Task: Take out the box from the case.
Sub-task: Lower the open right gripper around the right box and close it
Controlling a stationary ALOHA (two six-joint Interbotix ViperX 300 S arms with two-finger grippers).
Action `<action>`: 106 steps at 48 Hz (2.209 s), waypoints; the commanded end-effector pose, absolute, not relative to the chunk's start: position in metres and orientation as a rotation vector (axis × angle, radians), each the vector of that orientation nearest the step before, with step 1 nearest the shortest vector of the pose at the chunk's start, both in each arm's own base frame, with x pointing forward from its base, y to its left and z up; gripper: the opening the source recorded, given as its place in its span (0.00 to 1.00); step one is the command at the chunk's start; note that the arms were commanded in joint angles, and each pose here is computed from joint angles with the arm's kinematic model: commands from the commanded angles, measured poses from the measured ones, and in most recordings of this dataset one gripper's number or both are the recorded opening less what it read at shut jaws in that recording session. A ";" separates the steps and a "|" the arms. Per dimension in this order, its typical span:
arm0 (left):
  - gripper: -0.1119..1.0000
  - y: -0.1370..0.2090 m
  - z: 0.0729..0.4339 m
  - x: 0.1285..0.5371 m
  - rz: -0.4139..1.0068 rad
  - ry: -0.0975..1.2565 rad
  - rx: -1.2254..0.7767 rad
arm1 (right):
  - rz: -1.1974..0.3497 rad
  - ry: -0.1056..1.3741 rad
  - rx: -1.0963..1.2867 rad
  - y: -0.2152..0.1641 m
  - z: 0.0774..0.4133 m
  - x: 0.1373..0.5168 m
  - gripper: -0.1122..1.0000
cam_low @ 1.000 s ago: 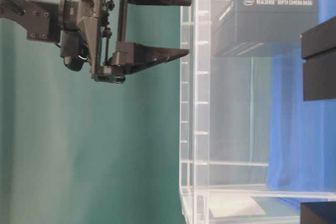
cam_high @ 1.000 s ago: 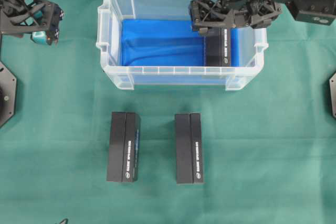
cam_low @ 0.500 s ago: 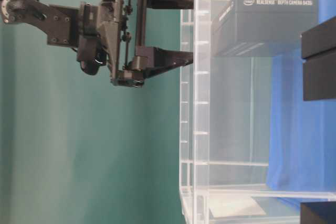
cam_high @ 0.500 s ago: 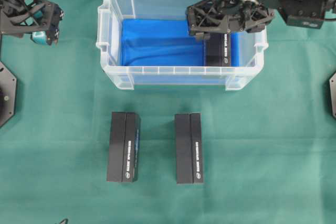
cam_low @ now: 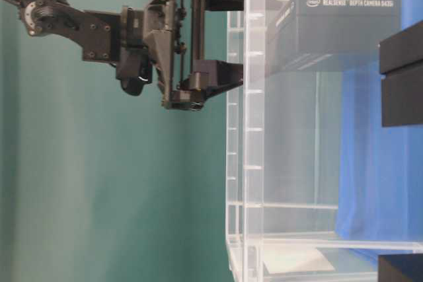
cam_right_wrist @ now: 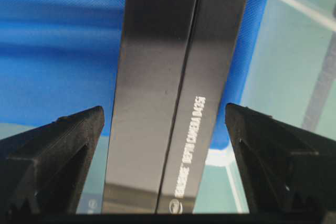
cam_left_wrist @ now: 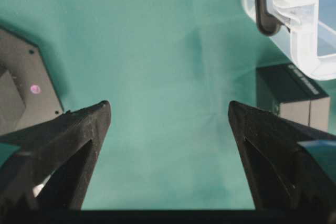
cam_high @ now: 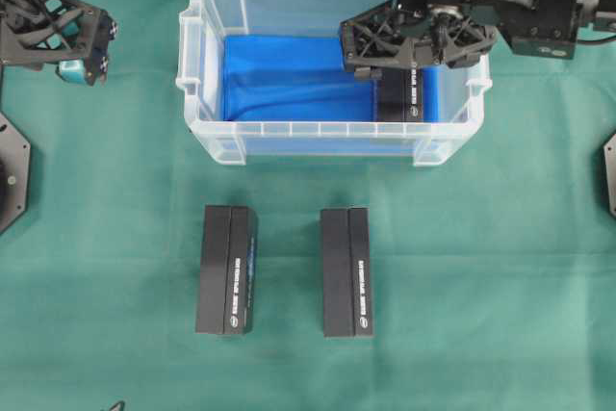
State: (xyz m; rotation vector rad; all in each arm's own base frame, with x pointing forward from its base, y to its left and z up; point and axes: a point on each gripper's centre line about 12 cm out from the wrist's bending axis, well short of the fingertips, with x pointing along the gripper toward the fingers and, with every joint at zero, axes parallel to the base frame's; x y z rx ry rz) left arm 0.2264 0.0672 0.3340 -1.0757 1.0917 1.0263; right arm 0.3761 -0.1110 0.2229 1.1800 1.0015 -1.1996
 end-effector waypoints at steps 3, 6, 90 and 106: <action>0.98 0.066 0.340 0.225 1.005 1.072 -1.076 | -1.178 0.976 1.190 -0.110 0.222 0.378 0.92; 0.98 0.066 0.340 0.225 1.001 1.075 -1.071 | -1.177 0.977 1.192 -0.110 0.218 0.378 0.92; 0.97 0.066 0.340 0.225 1.000 1.076 -1.070 | -1.242 0.959 1.251 -0.111 0.200 0.383 0.69; 0.97 0.066 0.340 0.225 1.000 1.078 -1.068 | -1.237 0.946 1.260 -0.110 0.222 0.380 0.69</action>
